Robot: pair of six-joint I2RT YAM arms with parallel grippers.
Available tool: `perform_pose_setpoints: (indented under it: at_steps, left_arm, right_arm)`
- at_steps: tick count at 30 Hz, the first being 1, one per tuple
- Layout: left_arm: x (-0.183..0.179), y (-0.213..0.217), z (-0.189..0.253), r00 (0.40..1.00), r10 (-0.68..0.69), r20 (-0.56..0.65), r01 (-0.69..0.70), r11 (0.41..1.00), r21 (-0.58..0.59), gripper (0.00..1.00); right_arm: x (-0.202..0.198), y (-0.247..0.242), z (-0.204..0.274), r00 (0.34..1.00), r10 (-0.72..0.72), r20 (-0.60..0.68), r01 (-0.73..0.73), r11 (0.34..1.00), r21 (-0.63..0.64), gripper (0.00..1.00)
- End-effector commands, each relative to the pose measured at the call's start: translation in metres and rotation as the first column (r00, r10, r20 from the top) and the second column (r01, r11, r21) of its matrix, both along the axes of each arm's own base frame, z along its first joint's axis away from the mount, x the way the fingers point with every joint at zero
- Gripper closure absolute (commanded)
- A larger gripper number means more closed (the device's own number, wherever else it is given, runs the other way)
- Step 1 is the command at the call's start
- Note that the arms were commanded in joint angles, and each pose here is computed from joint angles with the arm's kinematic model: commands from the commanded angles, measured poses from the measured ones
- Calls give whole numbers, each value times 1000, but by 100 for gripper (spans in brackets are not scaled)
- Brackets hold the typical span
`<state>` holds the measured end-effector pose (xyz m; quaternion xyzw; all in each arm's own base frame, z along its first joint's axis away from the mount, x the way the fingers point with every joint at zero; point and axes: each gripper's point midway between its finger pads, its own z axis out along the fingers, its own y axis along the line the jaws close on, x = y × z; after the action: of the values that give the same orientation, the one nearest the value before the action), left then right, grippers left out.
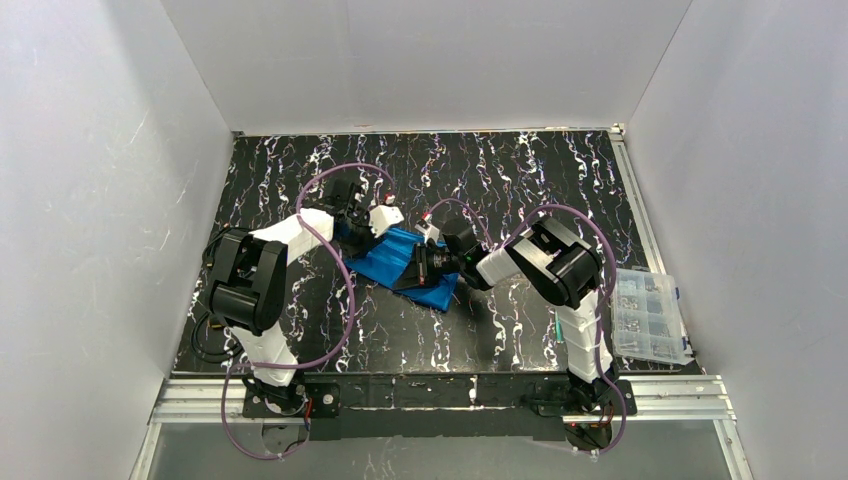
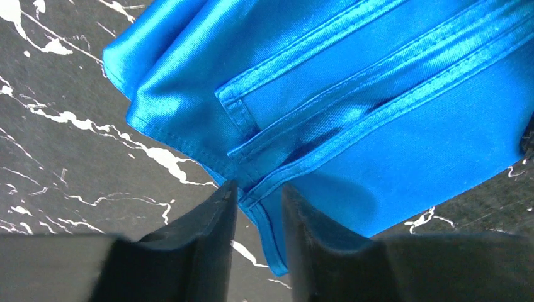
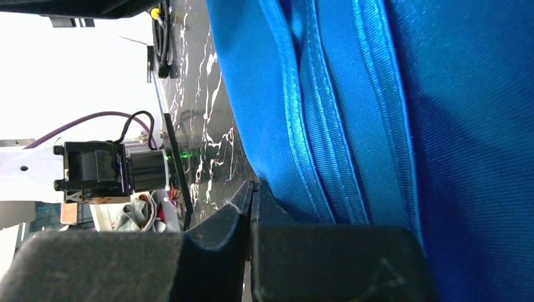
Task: Fold the napkin into a case and place the utensils inside
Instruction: Smooth out the 2/3-rectangle-folded napkin at the center of the board, then rotate the 2/3-rectangle-folded napkin at the center of the board.
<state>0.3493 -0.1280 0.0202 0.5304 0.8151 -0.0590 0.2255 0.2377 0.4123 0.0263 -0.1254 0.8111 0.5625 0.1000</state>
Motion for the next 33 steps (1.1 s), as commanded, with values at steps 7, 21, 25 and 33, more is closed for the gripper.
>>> perform_pose_setpoints:
  at_steps: [7,21,25,33]
  left_arm:
    - [-24,-15,74,997,35,-70,-43,992,-115,23]
    - [-90,-41,15,929,-20,-369,-40,987,-155,62]
    - [-81,-34,4,919,15,-394,-63,992,-109,74]
    - [-64,-17,-2,889,100,-446,-158,983,-95,83]
  right_arm:
    - [1,-12,-27,1000,-10,8,10,999,-54,94]
    - [-1,-9,-22,1000,-11,-18,10,1000,-26,95]
    - [-2,-10,-22,1000,-7,-21,6,1000,-27,95]
    - [-7,-14,-24,999,2,-36,-3,999,-33,97]
